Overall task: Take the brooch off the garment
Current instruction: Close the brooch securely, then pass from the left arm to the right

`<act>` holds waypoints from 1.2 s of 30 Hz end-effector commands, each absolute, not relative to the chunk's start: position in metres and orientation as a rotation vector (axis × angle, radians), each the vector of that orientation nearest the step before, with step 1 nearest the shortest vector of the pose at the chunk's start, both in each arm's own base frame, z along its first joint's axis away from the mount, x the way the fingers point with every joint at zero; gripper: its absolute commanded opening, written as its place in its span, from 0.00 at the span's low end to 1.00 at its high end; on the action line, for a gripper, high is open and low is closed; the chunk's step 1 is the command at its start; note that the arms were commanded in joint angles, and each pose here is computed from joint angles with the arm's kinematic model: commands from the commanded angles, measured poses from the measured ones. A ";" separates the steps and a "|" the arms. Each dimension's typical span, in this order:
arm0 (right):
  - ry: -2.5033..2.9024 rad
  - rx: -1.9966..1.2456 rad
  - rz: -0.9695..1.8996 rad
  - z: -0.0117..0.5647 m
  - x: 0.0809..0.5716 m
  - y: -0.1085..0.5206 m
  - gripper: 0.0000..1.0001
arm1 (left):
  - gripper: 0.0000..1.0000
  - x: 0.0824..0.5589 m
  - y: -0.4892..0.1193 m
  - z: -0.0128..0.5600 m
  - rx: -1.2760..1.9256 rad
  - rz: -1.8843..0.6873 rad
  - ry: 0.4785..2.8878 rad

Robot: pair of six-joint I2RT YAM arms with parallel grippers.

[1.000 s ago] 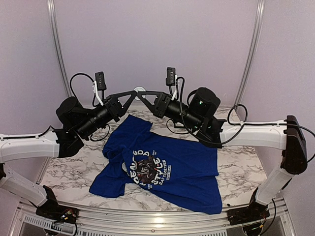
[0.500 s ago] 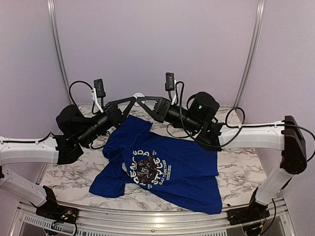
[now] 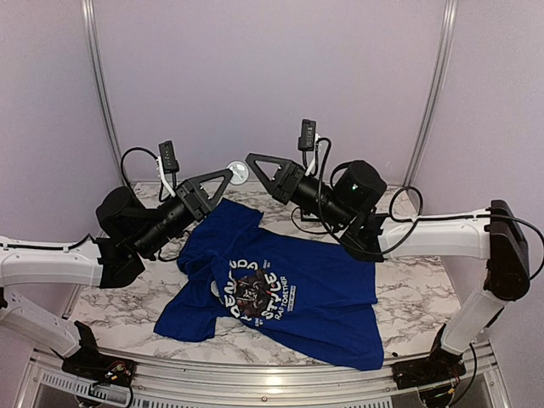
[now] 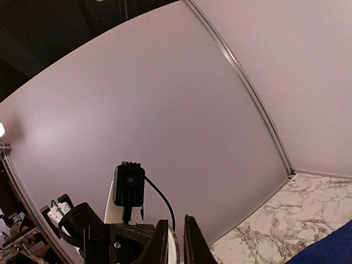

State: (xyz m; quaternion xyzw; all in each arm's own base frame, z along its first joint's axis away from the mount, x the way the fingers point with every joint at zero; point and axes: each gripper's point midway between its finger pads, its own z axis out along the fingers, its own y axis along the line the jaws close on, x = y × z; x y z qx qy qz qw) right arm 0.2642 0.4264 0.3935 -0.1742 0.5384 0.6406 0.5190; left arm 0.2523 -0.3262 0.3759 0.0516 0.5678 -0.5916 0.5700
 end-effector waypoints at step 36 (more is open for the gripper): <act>1.574 -0.199 1.590 0.391 0.310 0.362 0.92 | 0.00 0.285 -0.313 0.379 0.662 -0.458 1.226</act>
